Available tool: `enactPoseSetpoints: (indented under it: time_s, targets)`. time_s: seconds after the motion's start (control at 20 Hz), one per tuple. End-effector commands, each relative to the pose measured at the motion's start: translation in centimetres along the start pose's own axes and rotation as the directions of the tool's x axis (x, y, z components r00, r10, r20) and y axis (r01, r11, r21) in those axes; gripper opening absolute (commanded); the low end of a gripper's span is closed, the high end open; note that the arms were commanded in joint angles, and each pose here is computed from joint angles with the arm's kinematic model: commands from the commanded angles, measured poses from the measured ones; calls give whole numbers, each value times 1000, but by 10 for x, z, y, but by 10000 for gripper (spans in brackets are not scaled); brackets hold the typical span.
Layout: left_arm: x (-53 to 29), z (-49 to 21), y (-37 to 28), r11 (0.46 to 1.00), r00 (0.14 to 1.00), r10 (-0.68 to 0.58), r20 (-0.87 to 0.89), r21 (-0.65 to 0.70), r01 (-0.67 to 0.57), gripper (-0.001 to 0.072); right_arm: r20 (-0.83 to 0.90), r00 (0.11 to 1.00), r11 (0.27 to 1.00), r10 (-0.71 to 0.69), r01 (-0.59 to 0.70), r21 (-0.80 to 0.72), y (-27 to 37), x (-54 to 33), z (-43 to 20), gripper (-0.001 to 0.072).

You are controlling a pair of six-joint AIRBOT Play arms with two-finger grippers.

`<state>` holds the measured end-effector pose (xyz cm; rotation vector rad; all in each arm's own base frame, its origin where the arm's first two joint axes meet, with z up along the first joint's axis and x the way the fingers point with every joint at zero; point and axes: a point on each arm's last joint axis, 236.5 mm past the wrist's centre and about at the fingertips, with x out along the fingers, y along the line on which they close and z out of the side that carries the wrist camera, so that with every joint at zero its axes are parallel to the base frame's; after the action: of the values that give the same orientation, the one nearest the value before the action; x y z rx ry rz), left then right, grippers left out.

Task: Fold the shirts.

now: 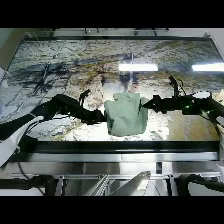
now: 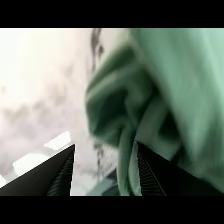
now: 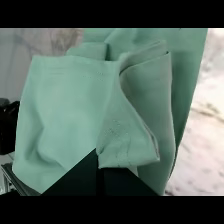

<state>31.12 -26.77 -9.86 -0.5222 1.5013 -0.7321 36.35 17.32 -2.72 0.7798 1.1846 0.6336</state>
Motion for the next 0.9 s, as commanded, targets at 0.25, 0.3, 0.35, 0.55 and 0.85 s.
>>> enactPoseSetpoints:
  time_s: [0.25, 0.3, 0.35, 0.55, 0.85]
  targets:
    - [54, 49, -36, 998, 998, -51, -36, 28, 52, 178, -23, 1000, 1000, 20, -20, 2, 7, -1, -6, 19]
    - [59, 50, -41, 998, 998, -54, -42, 43, 56, 52, -22, 1000, 1000, 20, -20, 2, 7, -1, -5, 19]
    - [63, 52, -46, 997, 997, -57, -45, 57, 59, 33, -22, 1000, 1000, 20, -20, 2, 7, -1, -5, 19]
    - [31, 55, -81, 982, 987, -127, -99, 127, 139, 27, -6, 1000, 1000, 21, -21, 4, 7, -8, -1, 18]
    - [-222, 71, -193, 886, 957, -234, 171, 442, 138, 26, 461, 824, 930, 329, -199, -308, 128, -205, 82, 18]
